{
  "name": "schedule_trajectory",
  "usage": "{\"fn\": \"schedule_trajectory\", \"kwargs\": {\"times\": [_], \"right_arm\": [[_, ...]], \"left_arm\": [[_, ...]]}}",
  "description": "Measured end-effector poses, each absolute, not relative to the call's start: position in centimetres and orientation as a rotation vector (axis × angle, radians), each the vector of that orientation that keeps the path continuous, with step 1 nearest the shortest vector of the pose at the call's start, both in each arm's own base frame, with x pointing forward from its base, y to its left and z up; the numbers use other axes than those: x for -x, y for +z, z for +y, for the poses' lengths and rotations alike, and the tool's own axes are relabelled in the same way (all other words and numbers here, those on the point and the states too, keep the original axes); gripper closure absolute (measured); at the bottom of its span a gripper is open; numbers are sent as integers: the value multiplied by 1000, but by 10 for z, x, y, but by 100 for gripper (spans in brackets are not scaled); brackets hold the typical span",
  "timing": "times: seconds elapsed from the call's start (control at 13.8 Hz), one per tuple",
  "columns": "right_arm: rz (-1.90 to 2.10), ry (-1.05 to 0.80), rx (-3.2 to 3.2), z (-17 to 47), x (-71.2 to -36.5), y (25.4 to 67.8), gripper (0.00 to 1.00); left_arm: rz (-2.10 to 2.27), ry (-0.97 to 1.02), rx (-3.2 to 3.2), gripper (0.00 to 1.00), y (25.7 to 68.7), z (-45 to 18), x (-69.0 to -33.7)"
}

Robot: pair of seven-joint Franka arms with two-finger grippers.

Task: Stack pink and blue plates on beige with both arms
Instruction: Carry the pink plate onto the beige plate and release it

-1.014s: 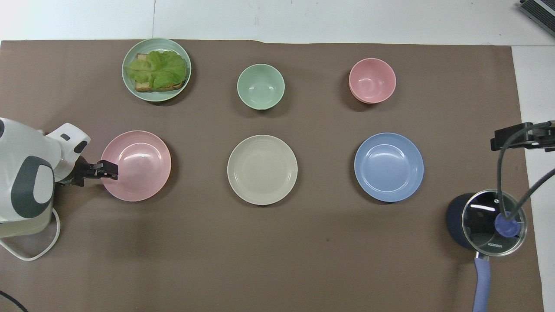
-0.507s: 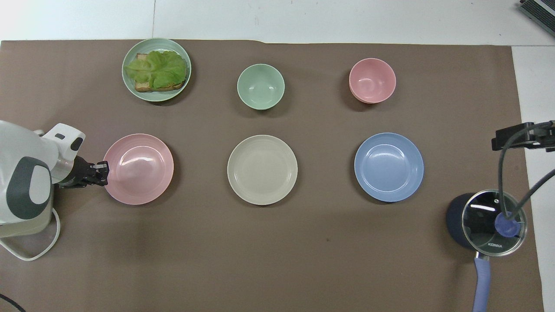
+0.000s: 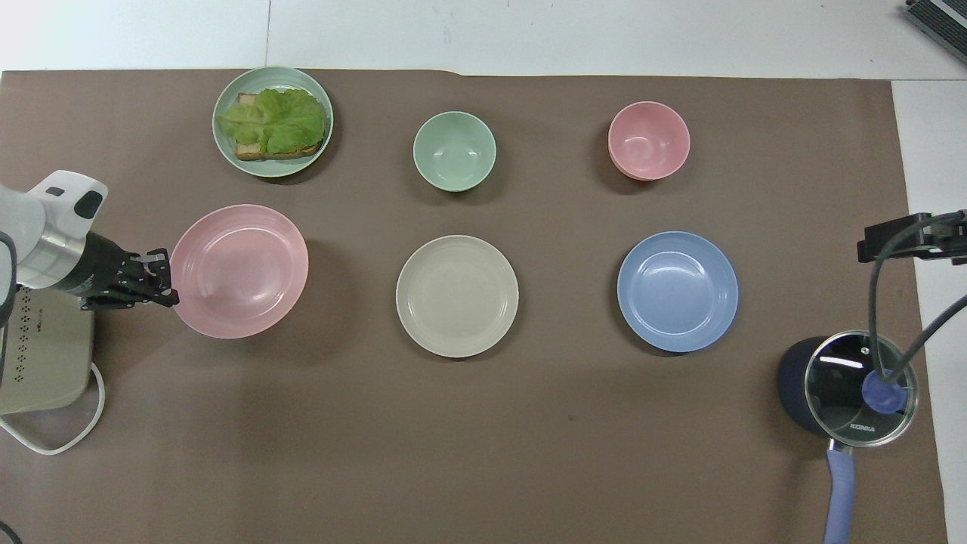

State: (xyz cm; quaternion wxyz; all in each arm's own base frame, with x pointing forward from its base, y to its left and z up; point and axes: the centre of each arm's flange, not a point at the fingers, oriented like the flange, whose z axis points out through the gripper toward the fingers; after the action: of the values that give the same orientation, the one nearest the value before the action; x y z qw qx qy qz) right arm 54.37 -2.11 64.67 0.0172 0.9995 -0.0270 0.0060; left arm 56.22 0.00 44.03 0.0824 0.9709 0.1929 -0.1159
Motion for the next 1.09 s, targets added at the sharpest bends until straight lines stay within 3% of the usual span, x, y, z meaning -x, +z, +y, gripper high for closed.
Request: {"fn": "schedule_trajectory", "kwargs": {"times": [0.36, 0.65, 0.87, 1.09], "right_arm": [[-84, 19, -3106, -21, -544, 647, 0], [-85, 18, -3106, -21, -544, 647, 0], [-95, 18, -3106, -25, -543, 647, 0], [-98, 18, -3106, -26, -543, 647, 0]], "left_arm": [[614, -379, -2881, 96, 450, -140, -550], [623, -275, -2859, 96, 451, -230, -534], [595, -232, -2861, 96, 421, -270, -516], [617, -199, -2854, 96, 379, -271, -510]]}}
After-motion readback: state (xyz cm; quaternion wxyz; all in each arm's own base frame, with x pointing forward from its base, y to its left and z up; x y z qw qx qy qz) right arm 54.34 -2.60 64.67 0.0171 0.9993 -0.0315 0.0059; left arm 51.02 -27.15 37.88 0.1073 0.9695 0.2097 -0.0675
